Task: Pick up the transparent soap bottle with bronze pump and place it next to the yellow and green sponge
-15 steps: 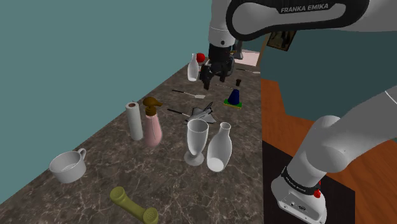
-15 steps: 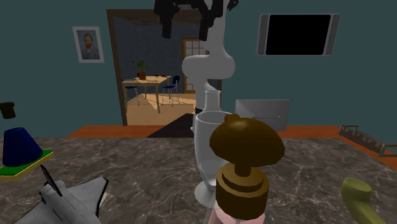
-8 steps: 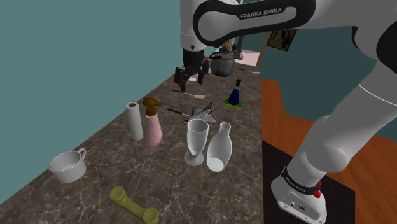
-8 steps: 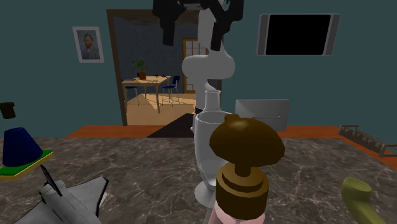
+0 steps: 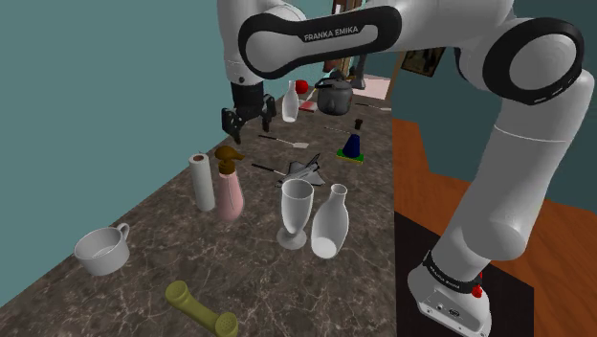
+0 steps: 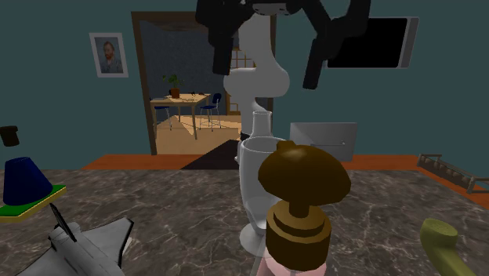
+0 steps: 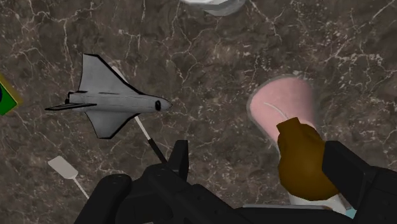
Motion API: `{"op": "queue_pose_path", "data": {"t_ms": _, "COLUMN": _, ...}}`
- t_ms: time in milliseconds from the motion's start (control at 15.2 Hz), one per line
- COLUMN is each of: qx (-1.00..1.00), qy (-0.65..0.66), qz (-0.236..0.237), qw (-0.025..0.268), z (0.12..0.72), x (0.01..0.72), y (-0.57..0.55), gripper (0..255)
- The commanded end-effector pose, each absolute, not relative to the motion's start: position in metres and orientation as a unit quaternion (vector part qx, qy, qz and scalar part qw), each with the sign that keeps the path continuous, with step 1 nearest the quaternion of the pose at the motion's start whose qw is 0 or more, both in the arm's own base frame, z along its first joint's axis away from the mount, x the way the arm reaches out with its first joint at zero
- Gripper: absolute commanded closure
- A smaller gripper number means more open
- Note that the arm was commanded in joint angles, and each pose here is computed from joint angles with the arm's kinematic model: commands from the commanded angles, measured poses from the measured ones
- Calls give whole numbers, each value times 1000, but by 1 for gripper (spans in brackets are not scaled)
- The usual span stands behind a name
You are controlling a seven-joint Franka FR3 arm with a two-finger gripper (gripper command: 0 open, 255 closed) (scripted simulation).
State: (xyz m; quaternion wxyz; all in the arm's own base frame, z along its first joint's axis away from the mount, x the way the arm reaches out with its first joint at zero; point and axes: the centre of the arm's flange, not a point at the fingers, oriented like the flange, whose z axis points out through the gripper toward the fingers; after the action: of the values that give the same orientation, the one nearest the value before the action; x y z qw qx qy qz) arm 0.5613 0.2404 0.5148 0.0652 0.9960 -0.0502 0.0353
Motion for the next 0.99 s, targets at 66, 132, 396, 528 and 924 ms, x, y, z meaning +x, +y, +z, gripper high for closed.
{"op": "queue_pose_path", "data": {"t_ms": 66, "qx": 996, "qy": -52, "qz": 35, "qw": 67, "z": 503, "x": 594, "y": 264, "gripper": 0}}
{"op": "queue_pose_path", "data": {"t_ms": 132, "qx": 996, "qy": -52, "qz": 35, "qw": 68, "z": 499, "x": 604, "y": 271, "gripper": 0}}
{"op": "queue_pose_path", "data": {"t_ms": 396, "qx": 995, "qy": -53, "qz": 36, "qw": 70, "z": 487, "x": 637, "y": 297, "gripper": 0}}
{"op": "queue_pose_path", "data": {"t_ms": 528, "qx": 995, "qy": -53, "qz": 36, "qw": 70, "z": 476, "x": 637, "y": 296, "gripper": 0}}
{"op": "queue_pose_path", "data": {"t_ms": 924, "qx": 995, "qy": -53, "qz": 36, "qw": 70, "z": 447, "x": 639, "y": 292, "gripper": 0}}
